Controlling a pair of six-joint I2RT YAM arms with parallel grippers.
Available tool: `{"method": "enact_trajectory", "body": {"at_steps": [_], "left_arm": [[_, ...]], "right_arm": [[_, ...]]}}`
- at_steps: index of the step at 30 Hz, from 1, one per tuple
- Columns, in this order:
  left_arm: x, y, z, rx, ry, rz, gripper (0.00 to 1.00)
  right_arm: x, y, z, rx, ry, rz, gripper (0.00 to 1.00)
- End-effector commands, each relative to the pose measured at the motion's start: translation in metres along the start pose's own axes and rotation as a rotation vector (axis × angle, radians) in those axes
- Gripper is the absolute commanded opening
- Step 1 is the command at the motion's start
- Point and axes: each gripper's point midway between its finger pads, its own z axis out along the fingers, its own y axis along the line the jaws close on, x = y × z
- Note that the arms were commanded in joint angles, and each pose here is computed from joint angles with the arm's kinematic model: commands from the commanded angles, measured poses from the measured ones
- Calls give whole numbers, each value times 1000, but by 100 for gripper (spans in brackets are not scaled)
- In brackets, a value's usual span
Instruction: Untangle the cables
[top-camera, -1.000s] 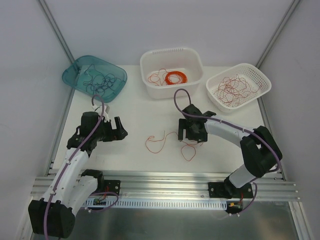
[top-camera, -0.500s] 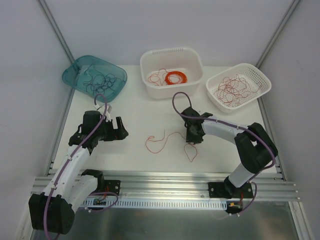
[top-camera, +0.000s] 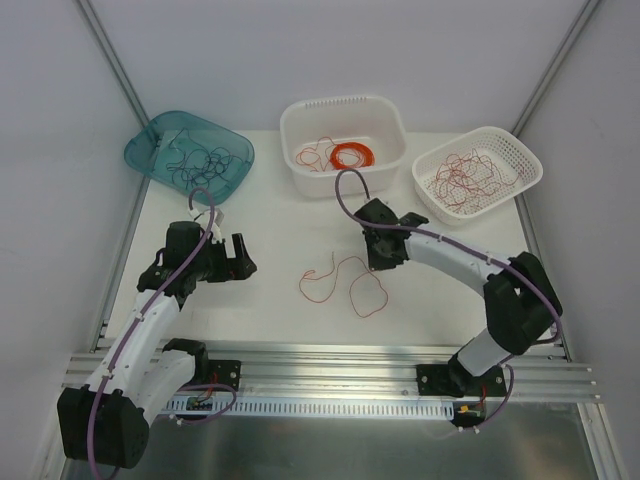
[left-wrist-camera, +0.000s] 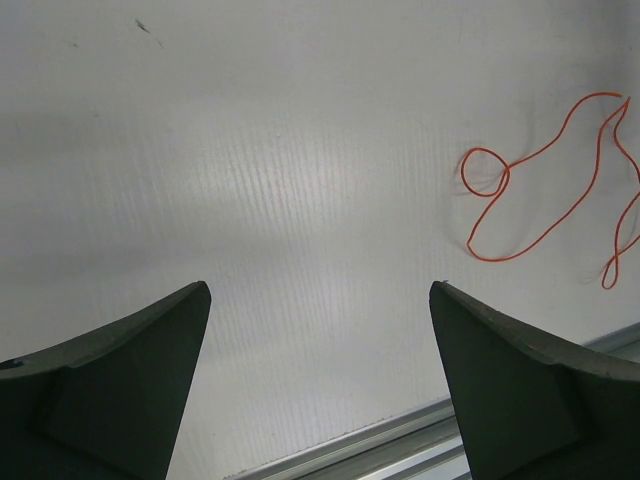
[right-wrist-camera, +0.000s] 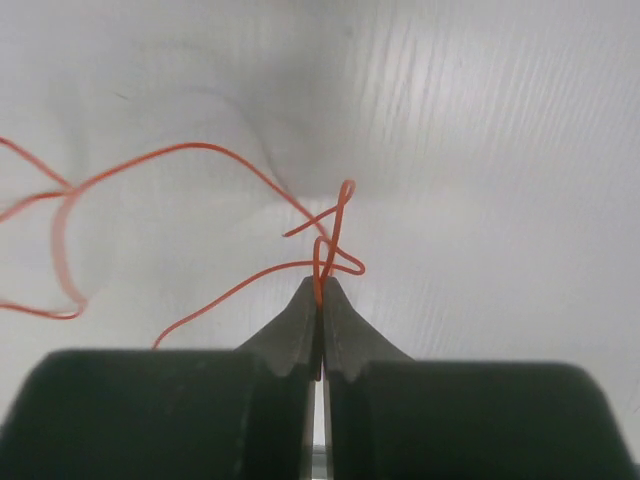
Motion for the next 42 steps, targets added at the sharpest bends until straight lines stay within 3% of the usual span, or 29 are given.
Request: {"method": "enact_trajectory", "body": {"at_steps": [1,10,15,22,29,30,32,34,35,36,39,42], "left_arm": [[-11,-2,0,1,-34,40,93],[-9,-1,2,-3,-26,39,93],[-9,-1,2,-3,-22,39,93],[-9,-1,2,0,-27,43,93],[-9,0,1,-6,-33,50,93],[-9,0,1,-7,-33,50,93],[-9,1,0,-11,-39,53,93],[-10,3,0,-21,-42,53,93],[-10,2,0,-20,-45,53,93],[-10,3,0,-20,-45,53,93],[-10,3,0,-24,-47,52,93],[-10,4,0,-26,-45,54,93]], "right_arm": [[-67,4,-67,-68,-219,-38,1],[-174,0,-205,-257,-592,7,1],[-231,-3,-257,-353,-792,8,1],[-305,6,-273,-465,-948,27,1],[-381,15,-240,-475,-1011,86,1],[-389,19,-214,-464,-978,93,3],[-401,16,-204,-458,-987,130,8],[-409,13,-179,-462,-958,152,27],[-410,14,-173,-479,-942,171,47],[-411,12,-167,-486,-929,182,57],[-405,12,-154,-524,-873,186,82],[-386,19,-152,-564,-825,136,90]]}}
